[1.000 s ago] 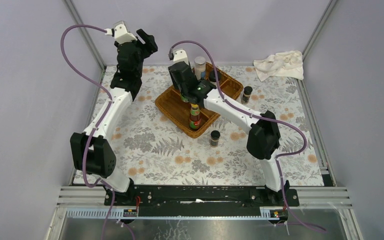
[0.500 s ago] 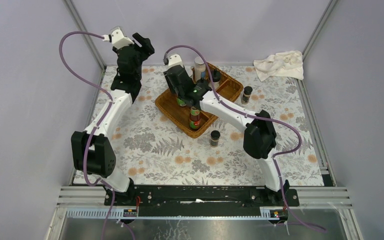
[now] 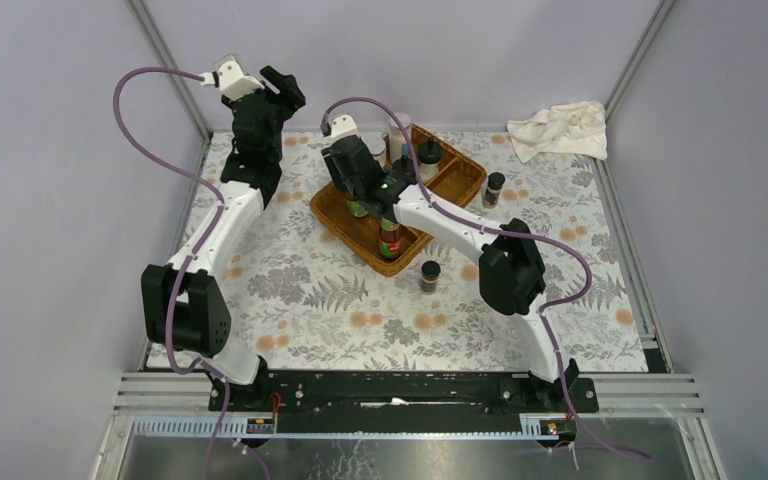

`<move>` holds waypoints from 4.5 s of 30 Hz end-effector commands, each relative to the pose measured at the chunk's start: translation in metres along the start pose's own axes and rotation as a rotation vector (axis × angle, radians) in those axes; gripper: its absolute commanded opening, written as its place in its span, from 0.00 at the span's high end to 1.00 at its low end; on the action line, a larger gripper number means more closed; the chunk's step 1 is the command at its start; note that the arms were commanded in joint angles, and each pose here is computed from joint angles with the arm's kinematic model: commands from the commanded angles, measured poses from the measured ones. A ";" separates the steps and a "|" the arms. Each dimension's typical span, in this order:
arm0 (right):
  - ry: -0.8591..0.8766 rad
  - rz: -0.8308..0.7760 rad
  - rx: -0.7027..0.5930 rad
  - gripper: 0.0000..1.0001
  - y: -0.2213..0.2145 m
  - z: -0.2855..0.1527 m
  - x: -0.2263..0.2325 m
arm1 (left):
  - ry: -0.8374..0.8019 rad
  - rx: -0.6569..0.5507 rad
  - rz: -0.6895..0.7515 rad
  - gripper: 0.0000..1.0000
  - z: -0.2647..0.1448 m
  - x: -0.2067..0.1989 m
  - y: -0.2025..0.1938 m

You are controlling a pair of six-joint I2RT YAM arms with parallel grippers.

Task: Organize the condiment bottles
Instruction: Place the bottle in the storage box.

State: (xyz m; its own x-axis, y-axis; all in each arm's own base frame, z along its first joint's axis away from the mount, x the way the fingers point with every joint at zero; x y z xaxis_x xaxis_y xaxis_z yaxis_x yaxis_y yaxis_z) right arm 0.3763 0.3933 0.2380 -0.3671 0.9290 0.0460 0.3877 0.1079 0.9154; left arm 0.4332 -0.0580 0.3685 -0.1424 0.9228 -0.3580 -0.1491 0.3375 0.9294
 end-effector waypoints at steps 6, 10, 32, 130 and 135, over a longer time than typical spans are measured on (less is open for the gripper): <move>0.136 0.106 -0.258 1.00 0.058 -0.017 0.018 | 0.013 -0.089 -0.026 0.26 -0.003 0.003 0.016; 0.146 0.112 -0.258 1.00 0.054 -0.015 0.019 | 0.015 -0.088 -0.024 0.26 -0.003 0.003 0.014; 0.193 0.113 -0.247 1.00 0.034 0.001 0.021 | 0.006 -0.088 -0.020 0.27 -0.001 0.004 0.008; 0.278 0.109 -0.339 0.14 0.087 -0.068 -0.014 | -0.090 -0.143 0.017 0.26 -0.046 -0.063 0.042; 0.233 0.120 -0.376 0.14 0.090 -0.091 -0.028 | -0.150 -0.166 0.051 0.26 -0.070 -0.094 0.052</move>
State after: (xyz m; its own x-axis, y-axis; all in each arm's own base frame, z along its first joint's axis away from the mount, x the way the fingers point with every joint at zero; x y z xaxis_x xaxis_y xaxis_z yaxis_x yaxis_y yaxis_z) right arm 0.3562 0.3665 0.3171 -0.5601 0.8010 0.2111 0.2172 -0.1039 0.9706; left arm 0.3901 -0.1289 0.4108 -0.0156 0.9487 -0.3159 -0.2272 0.3043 0.9251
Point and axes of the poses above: each gripper's point midway between its finger pads, its own z axis out along the fingers, its own x axis along the line the jaws close on, y = z × x, the point moved 9 cm from there along -z, back along the fingers, and after that the axes turned 9 degrees about z, right-handed, at the moved point
